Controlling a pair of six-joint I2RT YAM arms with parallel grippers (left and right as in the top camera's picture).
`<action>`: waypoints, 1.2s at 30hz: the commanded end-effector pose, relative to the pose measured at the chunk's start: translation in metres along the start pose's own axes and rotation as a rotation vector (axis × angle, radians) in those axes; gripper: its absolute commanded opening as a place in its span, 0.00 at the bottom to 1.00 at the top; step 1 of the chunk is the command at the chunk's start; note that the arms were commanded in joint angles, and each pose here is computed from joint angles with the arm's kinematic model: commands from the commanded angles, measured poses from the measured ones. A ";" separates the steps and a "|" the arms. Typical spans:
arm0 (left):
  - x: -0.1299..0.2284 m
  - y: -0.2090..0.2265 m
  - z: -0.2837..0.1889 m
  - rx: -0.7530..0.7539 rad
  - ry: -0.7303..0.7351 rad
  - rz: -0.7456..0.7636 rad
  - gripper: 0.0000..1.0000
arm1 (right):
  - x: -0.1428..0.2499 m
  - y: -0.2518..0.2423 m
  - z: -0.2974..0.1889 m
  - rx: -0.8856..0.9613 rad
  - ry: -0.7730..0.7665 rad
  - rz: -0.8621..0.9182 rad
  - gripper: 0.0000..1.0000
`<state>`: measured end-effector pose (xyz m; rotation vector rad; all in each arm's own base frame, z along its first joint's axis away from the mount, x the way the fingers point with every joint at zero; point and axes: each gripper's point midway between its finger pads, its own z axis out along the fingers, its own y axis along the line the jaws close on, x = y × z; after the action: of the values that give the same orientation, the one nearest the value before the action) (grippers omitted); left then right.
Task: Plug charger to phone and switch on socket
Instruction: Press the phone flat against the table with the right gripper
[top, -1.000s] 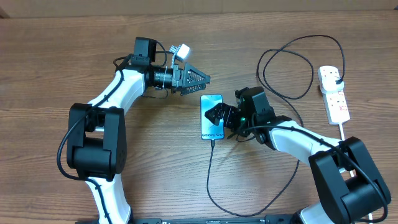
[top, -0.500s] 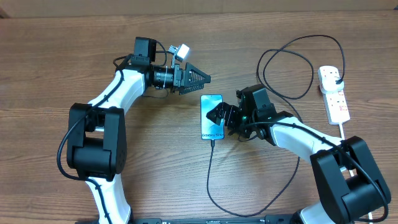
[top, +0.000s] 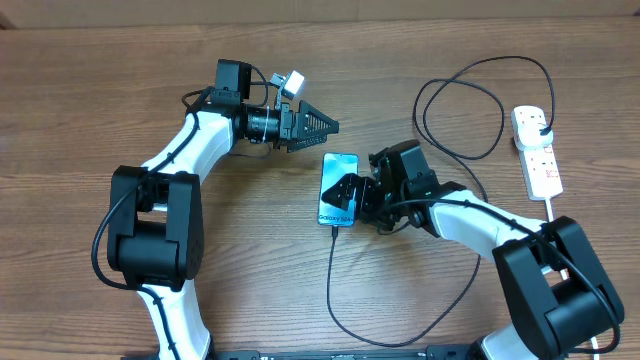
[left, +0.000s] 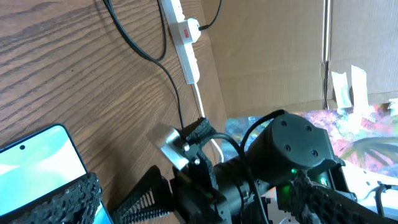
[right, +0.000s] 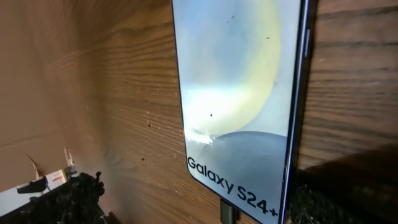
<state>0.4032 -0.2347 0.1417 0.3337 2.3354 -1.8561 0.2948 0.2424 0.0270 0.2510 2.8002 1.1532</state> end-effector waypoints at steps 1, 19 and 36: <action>-0.002 -0.008 0.001 -0.002 -0.002 0.026 1.00 | 0.011 -0.039 0.011 0.128 0.006 0.051 1.00; -0.002 -0.008 0.001 -0.003 -0.002 0.027 1.00 | -0.035 -0.023 0.010 0.109 -0.209 -0.051 1.00; -0.002 -0.008 0.001 -0.003 -0.002 0.027 1.00 | -0.034 -0.020 0.011 0.098 -0.206 -0.058 1.00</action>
<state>0.4032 -0.2347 0.1417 0.3339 2.3353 -1.8554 0.3368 0.2398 0.0281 0.2399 2.6063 1.0217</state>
